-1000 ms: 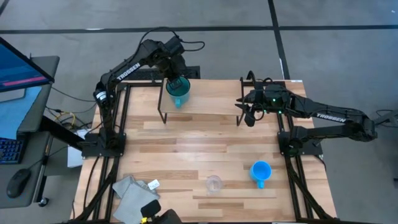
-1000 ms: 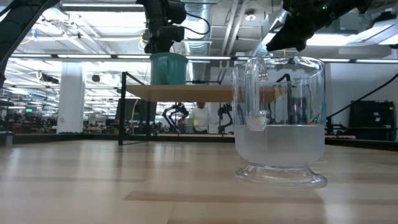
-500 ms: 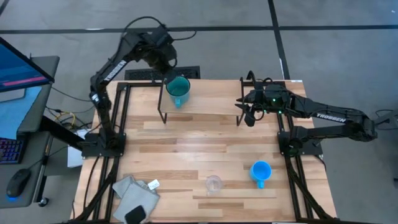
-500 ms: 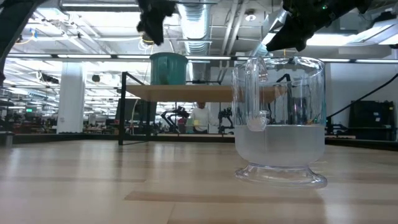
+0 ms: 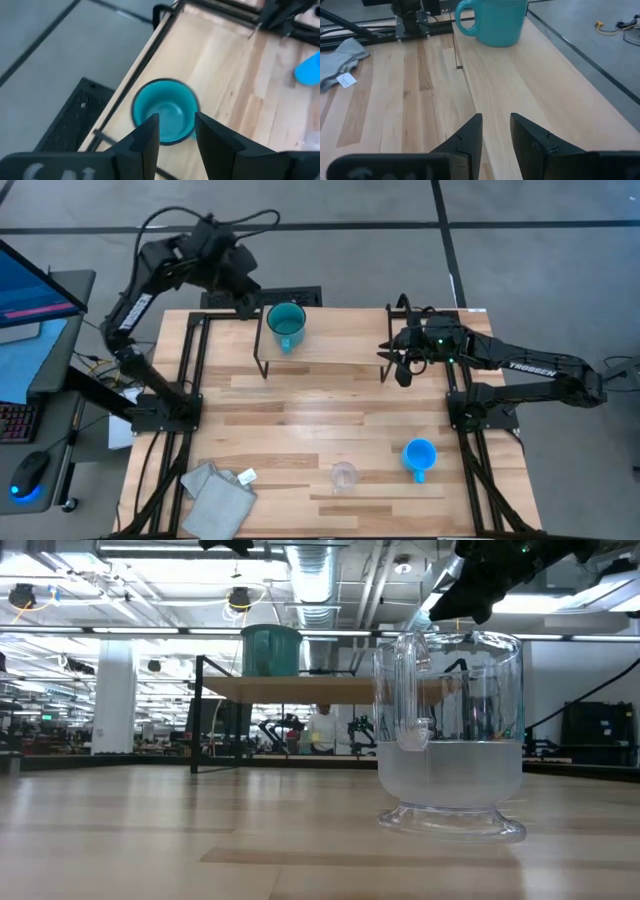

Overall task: Stack small to large cups/mugs on shelf
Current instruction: Adjust the shelf

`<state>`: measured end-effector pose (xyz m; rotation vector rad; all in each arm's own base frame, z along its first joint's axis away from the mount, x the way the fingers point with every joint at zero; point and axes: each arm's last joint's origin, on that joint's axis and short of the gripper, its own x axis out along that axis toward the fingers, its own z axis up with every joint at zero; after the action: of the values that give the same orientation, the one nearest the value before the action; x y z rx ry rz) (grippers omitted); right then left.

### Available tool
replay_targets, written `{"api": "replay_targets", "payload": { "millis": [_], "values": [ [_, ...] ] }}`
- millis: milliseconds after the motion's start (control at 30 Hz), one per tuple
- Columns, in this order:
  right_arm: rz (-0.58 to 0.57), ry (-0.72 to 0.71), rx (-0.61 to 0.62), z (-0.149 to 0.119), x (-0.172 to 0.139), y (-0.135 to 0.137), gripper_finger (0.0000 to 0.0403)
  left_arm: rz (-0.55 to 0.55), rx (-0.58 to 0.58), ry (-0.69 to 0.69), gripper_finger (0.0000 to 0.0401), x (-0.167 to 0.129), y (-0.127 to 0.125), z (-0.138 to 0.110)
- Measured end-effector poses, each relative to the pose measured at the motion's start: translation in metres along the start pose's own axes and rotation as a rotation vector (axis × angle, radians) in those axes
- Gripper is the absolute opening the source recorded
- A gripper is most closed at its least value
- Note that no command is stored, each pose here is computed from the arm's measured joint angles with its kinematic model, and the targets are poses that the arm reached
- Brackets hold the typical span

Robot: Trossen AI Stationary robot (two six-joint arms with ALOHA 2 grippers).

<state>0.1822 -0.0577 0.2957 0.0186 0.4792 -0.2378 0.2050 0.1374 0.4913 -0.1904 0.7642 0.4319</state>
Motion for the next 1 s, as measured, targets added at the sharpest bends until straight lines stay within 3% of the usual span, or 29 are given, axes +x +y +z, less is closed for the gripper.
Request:
{"api": "replay_targets", "payload": {
  "millis": [200,400,667,1000],
  "values": [
    [0.000,-0.001,0.000,0.000,0.000,0.000,0.0122,-0.011,-0.044,-0.092,0.0114,0.008,-0.008,-0.037],
    [0.007,-0.001,0.002,0.000,0.000,0.000,0.0122,-0.048,-0.120,-0.215,0.0114,0.023,-0.016,-0.093],
    [0.134,0.023,0.068,-0.002,-0.001,0.005,0.0122,-0.215,-0.153,-0.335,0.0114,0.024,-0.035,-0.159],
    [0.060,0.200,0.207,-0.019,-0.002,0.007,0.0122,-0.292,-0.149,-0.343,0.0114,0.057,-0.049,-0.201]
  ]
}}
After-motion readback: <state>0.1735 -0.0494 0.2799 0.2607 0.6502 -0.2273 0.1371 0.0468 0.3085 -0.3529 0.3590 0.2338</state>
